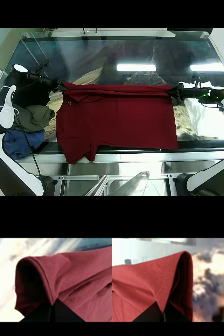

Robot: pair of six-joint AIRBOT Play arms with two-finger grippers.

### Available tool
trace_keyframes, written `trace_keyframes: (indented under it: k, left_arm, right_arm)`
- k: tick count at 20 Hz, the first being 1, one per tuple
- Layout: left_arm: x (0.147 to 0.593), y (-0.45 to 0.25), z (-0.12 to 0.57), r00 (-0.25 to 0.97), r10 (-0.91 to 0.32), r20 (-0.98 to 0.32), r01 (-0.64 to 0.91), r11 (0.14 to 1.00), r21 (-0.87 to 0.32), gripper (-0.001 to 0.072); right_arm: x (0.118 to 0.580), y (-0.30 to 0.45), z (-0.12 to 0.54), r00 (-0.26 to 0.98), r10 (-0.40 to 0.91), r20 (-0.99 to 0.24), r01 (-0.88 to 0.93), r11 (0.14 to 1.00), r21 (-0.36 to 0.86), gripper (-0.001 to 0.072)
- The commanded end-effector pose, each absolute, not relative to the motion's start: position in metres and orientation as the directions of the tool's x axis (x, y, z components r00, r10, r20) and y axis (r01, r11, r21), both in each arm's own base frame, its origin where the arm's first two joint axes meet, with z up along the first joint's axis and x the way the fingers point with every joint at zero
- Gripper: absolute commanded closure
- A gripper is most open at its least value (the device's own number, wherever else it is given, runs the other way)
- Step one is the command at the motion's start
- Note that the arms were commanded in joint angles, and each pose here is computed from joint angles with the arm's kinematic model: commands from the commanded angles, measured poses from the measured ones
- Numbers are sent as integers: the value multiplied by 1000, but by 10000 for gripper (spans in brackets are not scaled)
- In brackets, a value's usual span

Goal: Fold the shirts.

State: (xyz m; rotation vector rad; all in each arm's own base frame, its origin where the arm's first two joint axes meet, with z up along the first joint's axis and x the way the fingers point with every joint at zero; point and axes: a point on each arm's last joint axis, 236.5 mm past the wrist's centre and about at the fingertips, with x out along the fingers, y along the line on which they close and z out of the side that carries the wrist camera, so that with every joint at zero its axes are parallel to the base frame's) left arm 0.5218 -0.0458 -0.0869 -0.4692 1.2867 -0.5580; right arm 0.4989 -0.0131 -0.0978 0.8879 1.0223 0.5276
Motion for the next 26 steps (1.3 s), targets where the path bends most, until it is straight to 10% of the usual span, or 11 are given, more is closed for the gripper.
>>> trace_keyframes:
  k: [1, 10, 12, 14, 16, 26]
  left_arm:
    - [531, -41, -89, 220, -601, -768, 122, 798, -590, 701]
    - [545, -43, -66, 256, -598, -759, 174, 801, -572, 689]
    - [546, -45, -59, 255, -602, -757, 191, 799, -571, 535]
    - [542, -48, -59, 236, -609, -757, 194, 793, -577, 536]
    - [538, -53, -59, 215, -617, -757, 202, 787, -583, 534]
    - [480, -24, -43, 28, -680, -732, 12, 733, -680, 536]
  right_arm:
    - [498, -13, -101, 442, 737, -511, 23, 560, 828, 696]
    - [498, -16, -81, 447, 721, -529, -62, 615, 786, 695]
    - [499, -18, -71, 456, 712, -534, -101, 637, 764, 694]
    - [503, -16, -67, 467, 691, -552, -127, 670, 732, 685]
    - [509, -7, -69, 467, 678, -568, -149, 694, 705, 465]
    - [445, -54, -74, 241, 419, -875, -72, 907, 415, 447]
